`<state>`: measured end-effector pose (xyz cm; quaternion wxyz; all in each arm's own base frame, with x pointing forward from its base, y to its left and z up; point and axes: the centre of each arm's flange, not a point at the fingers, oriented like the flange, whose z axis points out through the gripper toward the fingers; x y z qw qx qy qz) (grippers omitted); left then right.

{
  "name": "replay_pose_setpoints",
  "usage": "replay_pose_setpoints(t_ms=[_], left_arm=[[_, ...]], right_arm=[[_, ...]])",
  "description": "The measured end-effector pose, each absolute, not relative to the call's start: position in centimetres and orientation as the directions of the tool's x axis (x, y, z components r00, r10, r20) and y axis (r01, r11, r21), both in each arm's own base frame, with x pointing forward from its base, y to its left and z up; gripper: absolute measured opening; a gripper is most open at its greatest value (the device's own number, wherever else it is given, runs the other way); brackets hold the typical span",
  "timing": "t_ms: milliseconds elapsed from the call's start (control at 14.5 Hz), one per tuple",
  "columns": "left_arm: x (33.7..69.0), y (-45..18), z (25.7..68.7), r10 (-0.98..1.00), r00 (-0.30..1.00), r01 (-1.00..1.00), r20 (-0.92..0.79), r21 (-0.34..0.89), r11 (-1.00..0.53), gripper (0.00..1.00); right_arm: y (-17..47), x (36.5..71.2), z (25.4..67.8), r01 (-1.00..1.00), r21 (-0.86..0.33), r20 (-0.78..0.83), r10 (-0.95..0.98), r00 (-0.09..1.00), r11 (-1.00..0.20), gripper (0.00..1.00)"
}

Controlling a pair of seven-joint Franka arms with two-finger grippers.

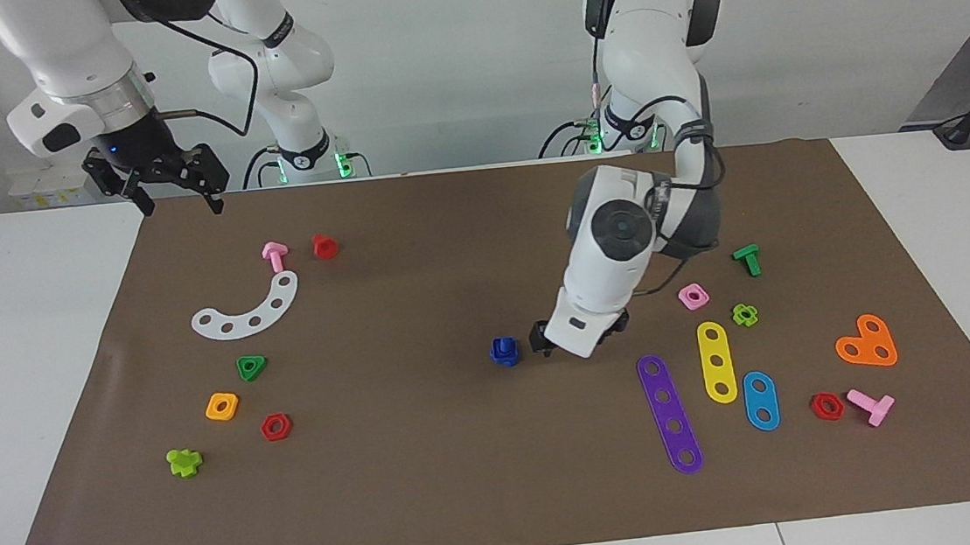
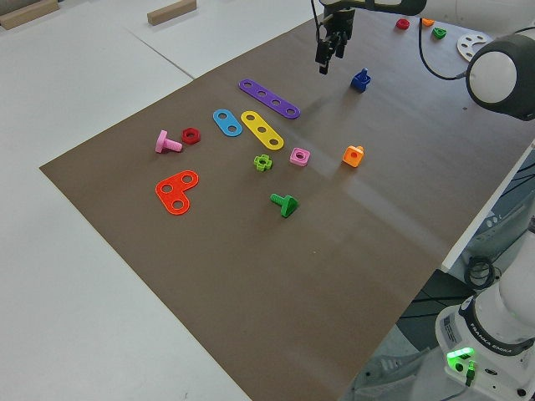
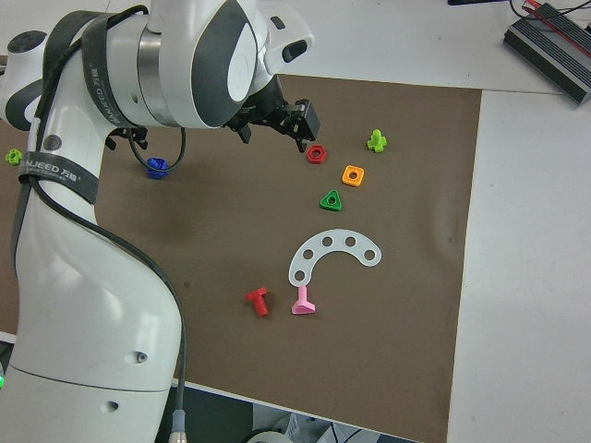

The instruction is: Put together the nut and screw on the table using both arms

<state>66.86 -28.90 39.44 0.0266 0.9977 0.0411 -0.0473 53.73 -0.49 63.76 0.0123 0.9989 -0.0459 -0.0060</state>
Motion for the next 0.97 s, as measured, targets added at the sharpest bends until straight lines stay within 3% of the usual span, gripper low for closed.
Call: replay_pose_setpoints(t_ms=[276, 484, 968], left_arm=[[69.6, -18.0, 45.5, 0.01, 0.999, 0.014, -0.037, 0.086, -0.996, 0.96], [69.6, -11.0, 48.9, -0.068, 0.998, -0.066, -0.014, 0.092, -0.994, 0.93], [64.3, -3.6, 52.1, -0.177, 0.983, -0.176, -0.041, 0.024, -0.984, 0.94]], right_arm=[[-0.5, 53.7, 63.8, -0.091, 0.025, -0.011, -0.092, 0.996, -0.995, 1.0], [-0.5, 53.7, 63.8, -0.091, 0.025, -0.011, -0.092, 0.996, -0.995, 1.0], [-0.5, 53.7, 63.8, -0.091, 0.025, -0.011, -0.092, 0.996, -0.996, 1.0]])
